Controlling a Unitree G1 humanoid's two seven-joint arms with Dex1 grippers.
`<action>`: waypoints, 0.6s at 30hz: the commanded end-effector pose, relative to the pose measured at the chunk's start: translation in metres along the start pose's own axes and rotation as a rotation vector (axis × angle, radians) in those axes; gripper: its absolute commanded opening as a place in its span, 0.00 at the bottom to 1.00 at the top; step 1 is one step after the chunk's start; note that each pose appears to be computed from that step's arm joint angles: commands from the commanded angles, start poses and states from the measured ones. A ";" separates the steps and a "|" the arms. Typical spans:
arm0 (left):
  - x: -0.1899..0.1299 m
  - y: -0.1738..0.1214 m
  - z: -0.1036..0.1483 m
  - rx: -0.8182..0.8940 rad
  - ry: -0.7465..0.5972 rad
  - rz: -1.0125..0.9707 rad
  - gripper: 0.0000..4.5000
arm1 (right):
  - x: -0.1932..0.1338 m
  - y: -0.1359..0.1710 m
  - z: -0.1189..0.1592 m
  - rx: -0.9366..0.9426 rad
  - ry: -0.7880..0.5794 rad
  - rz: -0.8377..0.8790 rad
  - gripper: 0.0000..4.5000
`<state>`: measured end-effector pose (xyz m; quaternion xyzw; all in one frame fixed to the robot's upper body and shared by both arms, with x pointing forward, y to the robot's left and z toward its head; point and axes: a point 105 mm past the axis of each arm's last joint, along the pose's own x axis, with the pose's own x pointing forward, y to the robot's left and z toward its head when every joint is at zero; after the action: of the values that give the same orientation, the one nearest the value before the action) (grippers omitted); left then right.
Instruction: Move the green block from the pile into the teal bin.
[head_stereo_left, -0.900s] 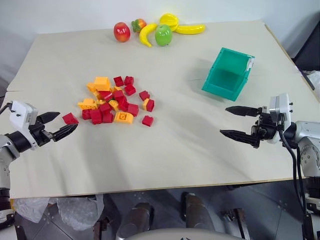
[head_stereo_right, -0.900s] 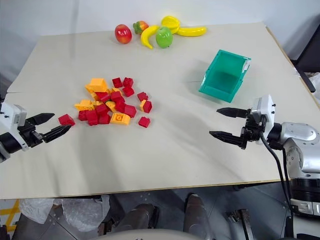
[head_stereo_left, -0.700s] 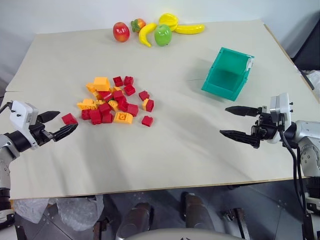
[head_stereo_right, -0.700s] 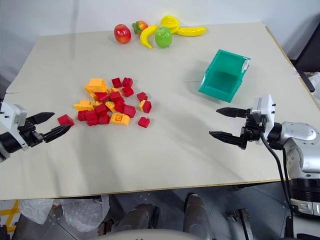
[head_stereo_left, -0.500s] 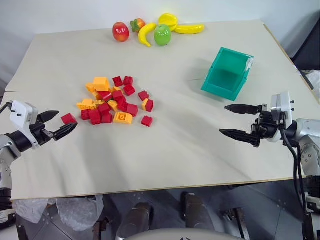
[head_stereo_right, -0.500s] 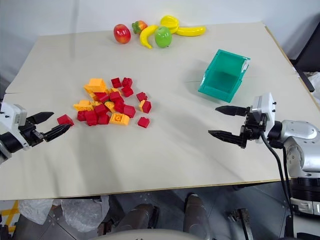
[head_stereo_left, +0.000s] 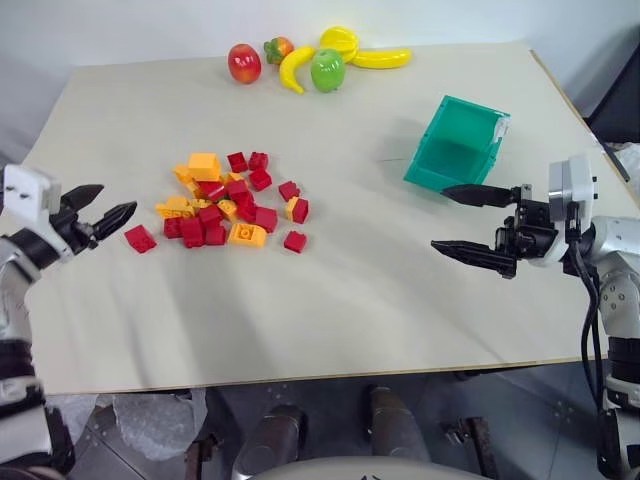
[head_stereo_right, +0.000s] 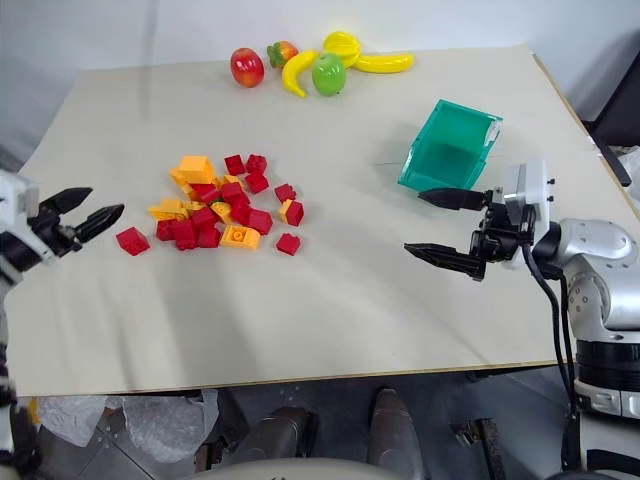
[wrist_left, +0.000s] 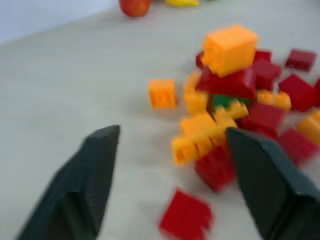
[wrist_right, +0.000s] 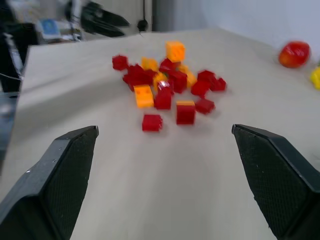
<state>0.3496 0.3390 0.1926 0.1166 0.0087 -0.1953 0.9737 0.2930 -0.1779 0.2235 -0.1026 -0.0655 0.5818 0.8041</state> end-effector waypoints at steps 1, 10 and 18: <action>0.015 0.002 0.000 0.024 0.022 -0.026 0.51 | 0.006 0.003 0.012 -0.026 -0.036 0.040 1.00; 0.076 -0.014 -0.001 -0.008 0.053 -0.039 0.00 | 0.011 0.008 0.013 -0.021 -0.048 0.074 1.00; 0.120 -0.047 0.004 -0.005 0.072 -0.068 0.00 | 0.009 0.007 0.012 -0.028 -0.053 0.042 1.00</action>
<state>0.4390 0.2610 0.1755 0.1093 0.0522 -0.2117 0.9698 0.2925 -0.1677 0.2215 -0.0870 -0.0658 0.5995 0.7929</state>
